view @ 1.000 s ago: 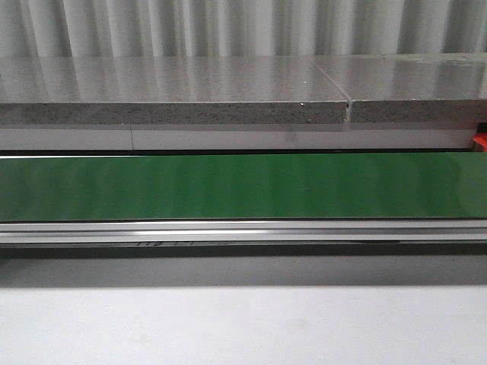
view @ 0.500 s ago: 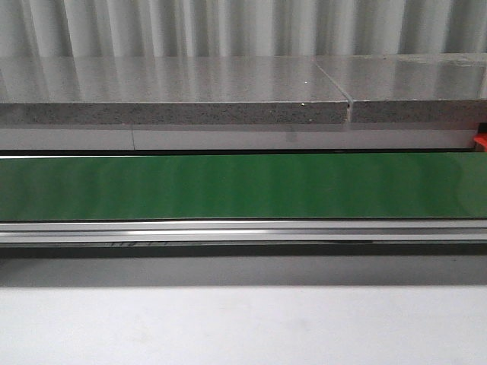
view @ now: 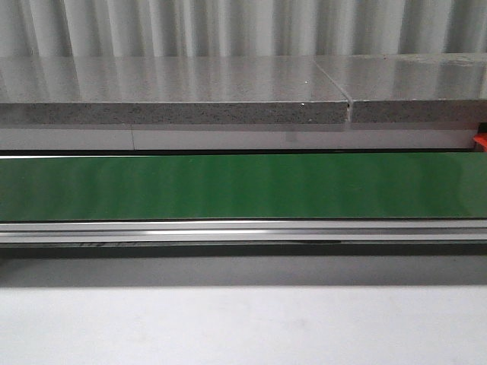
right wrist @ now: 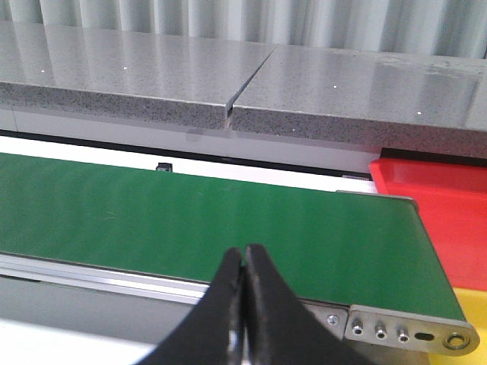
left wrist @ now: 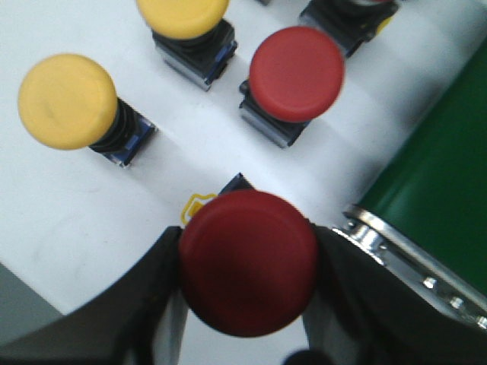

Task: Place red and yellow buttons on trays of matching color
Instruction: 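Grasp a red-capped button with the left gripper, then lower the red button onto the conveyor belt and release it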

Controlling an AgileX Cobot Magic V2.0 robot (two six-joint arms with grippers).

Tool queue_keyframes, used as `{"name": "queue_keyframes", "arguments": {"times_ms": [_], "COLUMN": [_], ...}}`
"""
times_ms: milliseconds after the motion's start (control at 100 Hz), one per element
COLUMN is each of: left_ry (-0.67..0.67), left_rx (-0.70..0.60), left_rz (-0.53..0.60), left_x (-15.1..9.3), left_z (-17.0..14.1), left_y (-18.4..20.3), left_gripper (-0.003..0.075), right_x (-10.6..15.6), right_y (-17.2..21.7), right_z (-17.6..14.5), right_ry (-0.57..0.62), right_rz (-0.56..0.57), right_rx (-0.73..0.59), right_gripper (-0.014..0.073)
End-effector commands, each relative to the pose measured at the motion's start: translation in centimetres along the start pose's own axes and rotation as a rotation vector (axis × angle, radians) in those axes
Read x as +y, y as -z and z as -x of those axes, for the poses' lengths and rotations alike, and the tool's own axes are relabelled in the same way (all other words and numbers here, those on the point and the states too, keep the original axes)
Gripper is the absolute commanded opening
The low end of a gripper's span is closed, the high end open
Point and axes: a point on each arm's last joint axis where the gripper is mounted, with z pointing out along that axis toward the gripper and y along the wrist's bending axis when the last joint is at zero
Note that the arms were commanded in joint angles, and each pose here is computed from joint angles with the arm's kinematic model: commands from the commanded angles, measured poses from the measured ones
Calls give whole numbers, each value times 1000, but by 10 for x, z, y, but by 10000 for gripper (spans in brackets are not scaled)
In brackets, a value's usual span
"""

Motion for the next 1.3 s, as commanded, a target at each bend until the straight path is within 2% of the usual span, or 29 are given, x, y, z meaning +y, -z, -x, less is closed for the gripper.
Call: {"name": "queue_keyframes", "arguments": {"times_ms": [0,200,400,570,770,1090,1180,1230,1290], "left_ry": [-36,-66,-186,-267,-358,-386,-382,-380,-388], "left_rx": [-165,-324,-324,-248,-134,-35,-42,-43,-44], "left_rz": [-33,-76,-115,-147,-150,-133,-141,-143,-143], "left_x": [-2,-2,-25,-55,-86,-102,-103,-103,-103], "left_z": [9,18,36,43,38,36,37,37,37], "left_y": [38,90,107,92,55,16,16,16,16], "left_gripper": [-21,-21,-21,-21,-21,-15,59,133,260], "right_x": [-1,-1,-1,-1,-1,-1,-1,-1,-1], "right_y": [2,2,2,2,2,2,2,2,2], "right_z": [12,12,12,12,12,12,12,12,12], "right_ry": [9,9,9,9,9,9,9,9,9], "right_rz": [-9,-9,-9,-9,-9,-9,-9,-9,-9], "right_rx": [-97,-97,-97,-97,-97,-97,-97,-97,-97], "right_gripper": [-69,-69,-69,-69,-69,-69,-69,-69,-69]}}
